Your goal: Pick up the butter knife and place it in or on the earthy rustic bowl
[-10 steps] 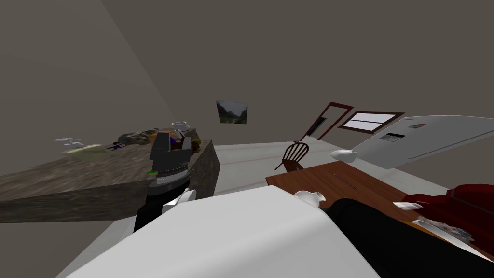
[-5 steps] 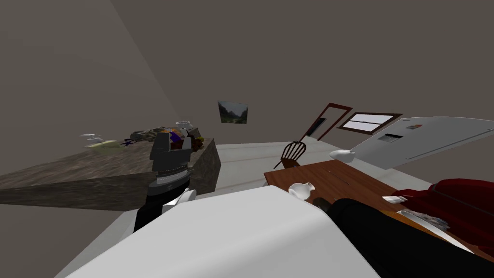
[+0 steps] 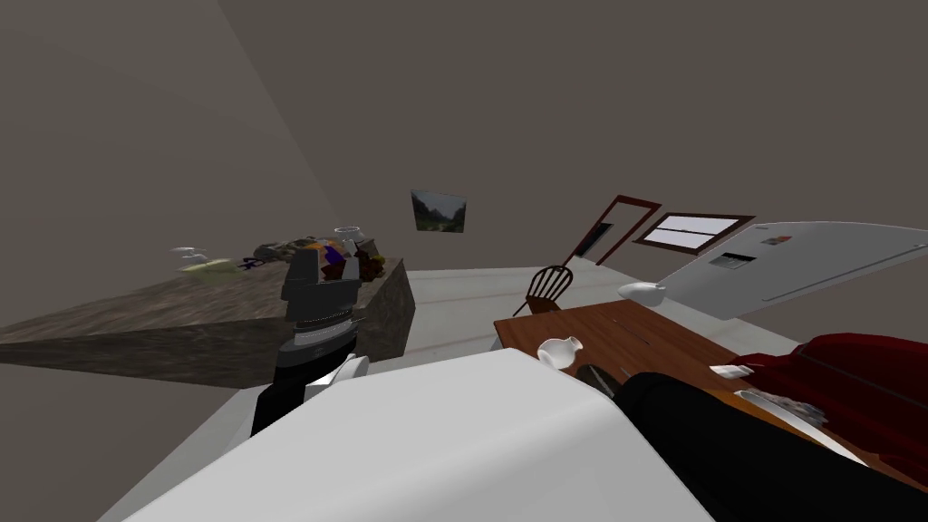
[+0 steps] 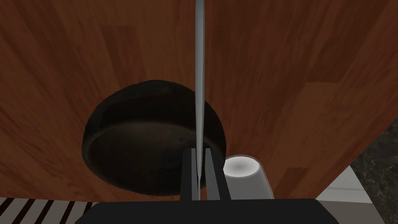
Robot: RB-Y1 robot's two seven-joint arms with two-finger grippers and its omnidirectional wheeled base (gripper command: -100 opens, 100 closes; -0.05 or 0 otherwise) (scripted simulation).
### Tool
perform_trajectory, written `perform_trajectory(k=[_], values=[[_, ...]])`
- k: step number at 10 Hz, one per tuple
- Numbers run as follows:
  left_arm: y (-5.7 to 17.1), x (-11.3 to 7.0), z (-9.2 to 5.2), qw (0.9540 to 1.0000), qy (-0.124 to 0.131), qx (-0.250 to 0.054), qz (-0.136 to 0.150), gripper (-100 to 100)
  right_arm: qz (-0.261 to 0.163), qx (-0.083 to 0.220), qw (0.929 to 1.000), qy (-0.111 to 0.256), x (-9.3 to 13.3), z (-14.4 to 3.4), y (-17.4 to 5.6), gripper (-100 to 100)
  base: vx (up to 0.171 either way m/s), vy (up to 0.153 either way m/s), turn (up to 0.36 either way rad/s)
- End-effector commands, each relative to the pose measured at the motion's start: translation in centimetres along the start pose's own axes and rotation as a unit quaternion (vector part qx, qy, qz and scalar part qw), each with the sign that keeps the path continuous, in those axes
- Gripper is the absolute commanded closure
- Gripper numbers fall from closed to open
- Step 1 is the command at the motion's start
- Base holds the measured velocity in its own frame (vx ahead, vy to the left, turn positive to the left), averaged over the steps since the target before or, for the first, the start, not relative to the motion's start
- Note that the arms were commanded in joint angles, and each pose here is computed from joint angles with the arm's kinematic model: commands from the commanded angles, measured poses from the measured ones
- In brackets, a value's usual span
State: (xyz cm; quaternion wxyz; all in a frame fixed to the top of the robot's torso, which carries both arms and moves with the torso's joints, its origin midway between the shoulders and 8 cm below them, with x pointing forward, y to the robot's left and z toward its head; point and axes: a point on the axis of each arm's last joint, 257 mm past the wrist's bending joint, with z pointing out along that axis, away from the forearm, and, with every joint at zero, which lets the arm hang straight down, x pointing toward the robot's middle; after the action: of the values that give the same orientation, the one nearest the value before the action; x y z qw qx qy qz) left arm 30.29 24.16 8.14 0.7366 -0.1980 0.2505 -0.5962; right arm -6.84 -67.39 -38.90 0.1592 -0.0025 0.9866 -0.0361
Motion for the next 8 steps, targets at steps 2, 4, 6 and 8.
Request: perform_trajectory(k=[2,4,6,8], values=[[0.0,0.0,0.0,1.0000,0.000,0.000,0.000,0,0.003,-0.011,0.9993,-0.035,-3.3,-0.2,-0.1,100,-0.054,-0.053,0.028],[0.0,0.0,0.0,1.0000,0.000,0.000,0.000,0,0.005,-0.018,0.9982,-0.058,-5.6,-0.4,-0.2,100,-0.018,-0.035,0.006],[0.0,0.0,0.0,1.0000,0.000,0.000,0.000,0,0.006,-0.029,0.9958,-0.086,-8.4,-0.9,-0.2,100,-0.027,-0.055,0.013],[0.0,0.0,0.0,1.0000,0.000,0.000,0.000,0,0.006,-0.029,0.9958,-0.086,-8.4,-0.9,-0.2,100,-0.027,-0.047,0.016]])
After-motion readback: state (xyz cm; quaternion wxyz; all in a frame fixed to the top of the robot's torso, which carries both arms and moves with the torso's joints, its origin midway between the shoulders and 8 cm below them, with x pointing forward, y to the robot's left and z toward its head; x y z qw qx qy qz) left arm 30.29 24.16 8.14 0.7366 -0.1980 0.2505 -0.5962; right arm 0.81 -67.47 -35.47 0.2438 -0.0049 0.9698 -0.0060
